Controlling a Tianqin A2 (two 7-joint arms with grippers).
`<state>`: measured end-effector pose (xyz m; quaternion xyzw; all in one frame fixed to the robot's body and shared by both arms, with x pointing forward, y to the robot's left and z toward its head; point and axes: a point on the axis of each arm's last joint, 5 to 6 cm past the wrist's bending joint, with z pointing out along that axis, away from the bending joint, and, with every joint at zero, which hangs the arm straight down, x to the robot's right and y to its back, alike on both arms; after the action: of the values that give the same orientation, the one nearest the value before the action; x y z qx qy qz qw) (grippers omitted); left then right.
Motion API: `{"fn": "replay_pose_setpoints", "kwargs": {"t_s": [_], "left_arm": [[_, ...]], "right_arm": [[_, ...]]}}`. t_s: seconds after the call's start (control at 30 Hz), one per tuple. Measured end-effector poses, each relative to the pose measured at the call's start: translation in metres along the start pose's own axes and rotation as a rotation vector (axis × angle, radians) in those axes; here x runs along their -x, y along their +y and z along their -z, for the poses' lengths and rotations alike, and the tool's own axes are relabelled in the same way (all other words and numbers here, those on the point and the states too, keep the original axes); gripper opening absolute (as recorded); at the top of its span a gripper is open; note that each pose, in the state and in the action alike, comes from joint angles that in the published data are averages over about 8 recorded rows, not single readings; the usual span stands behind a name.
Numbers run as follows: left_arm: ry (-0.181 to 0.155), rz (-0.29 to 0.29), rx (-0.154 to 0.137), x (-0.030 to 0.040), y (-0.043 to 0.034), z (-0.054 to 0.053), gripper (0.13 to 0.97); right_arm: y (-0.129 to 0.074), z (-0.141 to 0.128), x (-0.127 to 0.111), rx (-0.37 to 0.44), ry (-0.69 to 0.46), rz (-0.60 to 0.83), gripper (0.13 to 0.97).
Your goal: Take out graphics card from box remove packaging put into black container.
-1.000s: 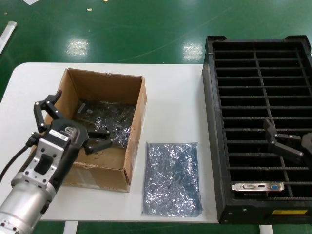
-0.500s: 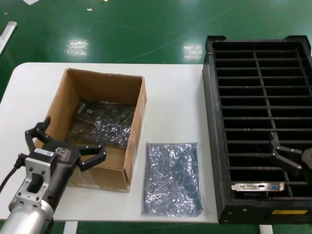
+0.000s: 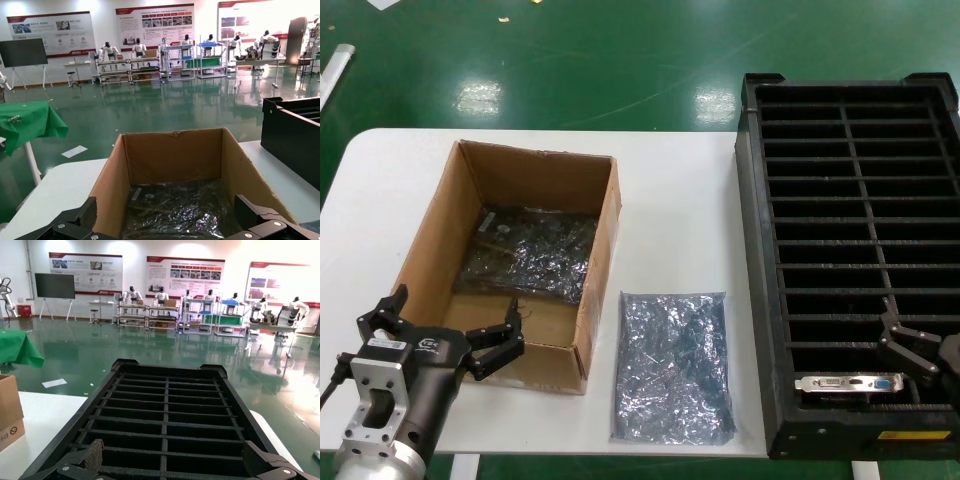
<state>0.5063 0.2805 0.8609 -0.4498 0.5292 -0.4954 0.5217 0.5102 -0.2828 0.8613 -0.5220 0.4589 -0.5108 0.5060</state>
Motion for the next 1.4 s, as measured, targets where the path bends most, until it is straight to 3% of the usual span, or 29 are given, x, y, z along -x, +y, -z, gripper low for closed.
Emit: {"fn": "replay_pose_setpoints", "kwargs": {"t_s": [1.4], "left_arm": [[-0.001, 0.003, 0.001, -0.0001, 0.0004, 0.0003, 0.966]], "right_arm": [[0.0005, 0.0002, 0.0003, 0.001, 0.002, 0.000, 0.966]]}}
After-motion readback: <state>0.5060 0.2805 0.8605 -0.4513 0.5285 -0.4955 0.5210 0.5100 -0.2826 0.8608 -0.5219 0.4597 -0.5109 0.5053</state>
